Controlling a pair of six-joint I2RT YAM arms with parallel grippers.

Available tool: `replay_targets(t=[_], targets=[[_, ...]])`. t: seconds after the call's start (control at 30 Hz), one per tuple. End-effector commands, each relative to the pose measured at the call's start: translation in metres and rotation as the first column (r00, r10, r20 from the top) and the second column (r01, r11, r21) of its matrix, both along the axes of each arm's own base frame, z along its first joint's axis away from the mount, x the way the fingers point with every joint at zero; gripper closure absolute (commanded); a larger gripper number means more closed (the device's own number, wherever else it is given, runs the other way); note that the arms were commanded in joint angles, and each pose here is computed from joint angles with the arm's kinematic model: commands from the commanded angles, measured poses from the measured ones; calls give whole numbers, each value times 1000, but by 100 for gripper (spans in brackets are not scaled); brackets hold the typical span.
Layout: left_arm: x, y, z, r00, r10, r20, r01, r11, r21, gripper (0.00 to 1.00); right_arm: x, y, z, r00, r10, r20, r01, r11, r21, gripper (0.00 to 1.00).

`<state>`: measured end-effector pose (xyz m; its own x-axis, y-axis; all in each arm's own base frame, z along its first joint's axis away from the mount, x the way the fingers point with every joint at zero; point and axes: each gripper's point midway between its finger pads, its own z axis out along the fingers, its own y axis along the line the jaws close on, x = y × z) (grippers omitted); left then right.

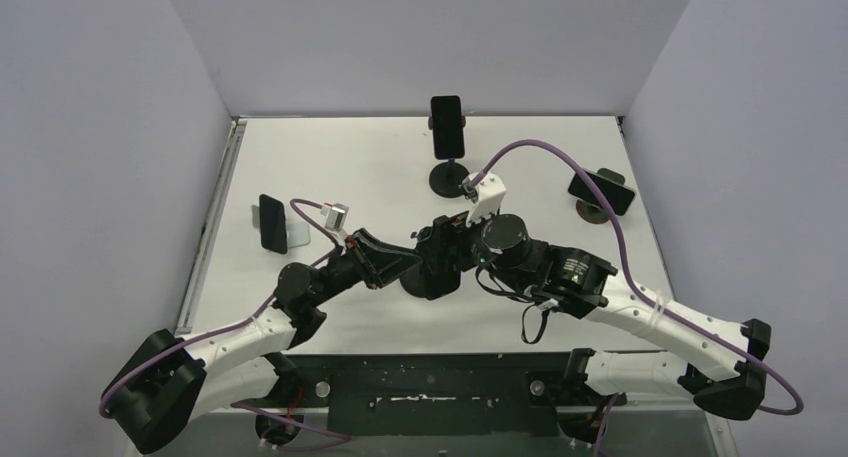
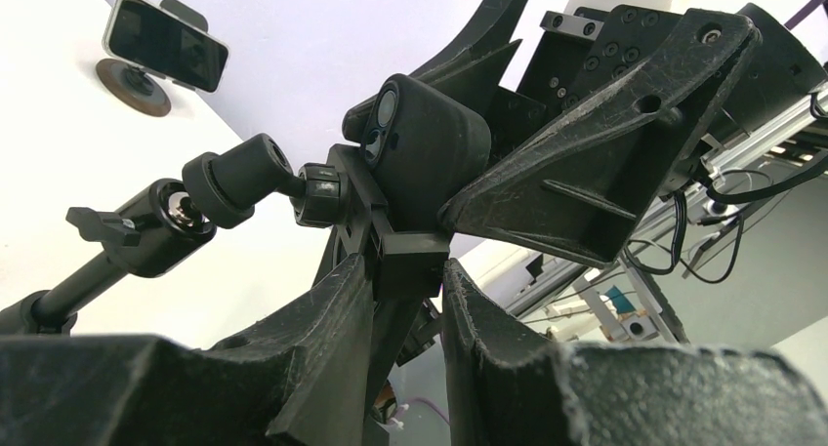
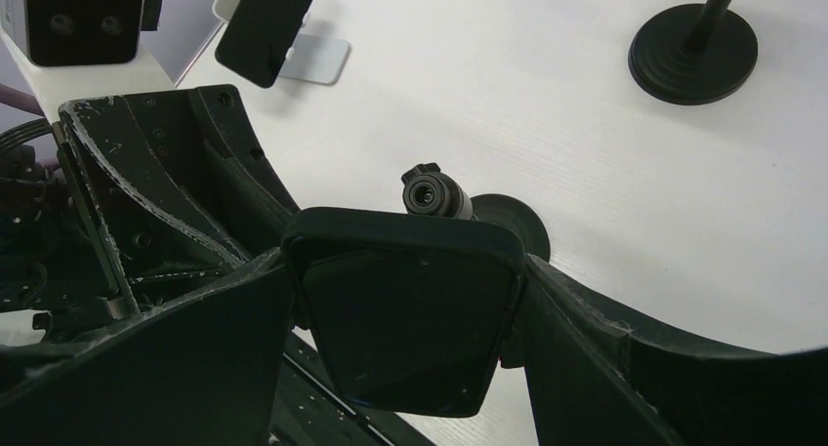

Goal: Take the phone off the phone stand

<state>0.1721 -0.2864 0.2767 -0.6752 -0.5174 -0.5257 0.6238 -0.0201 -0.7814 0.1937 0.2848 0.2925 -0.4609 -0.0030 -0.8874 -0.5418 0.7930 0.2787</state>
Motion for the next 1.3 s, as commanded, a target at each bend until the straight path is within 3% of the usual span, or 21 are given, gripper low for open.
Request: replay_targets(t=[0.0, 0.67, 1.27], targets=[[18, 0, -32, 994, 62, -85, -54, 994, 93, 100, -21, 16, 86, 990, 104, 96, -128, 948, 291, 100], [22, -2, -22, 991, 47, -123, -46, 999, 10, 100, -33, 18, 85, 978, 165, 125, -198, 922, 333, 100], [26, 4, -39, 984, 110, -136, -100, 992, 79, 100, -37, 14, 99, 973, 169, 154, -216, 904, 368, 100]])
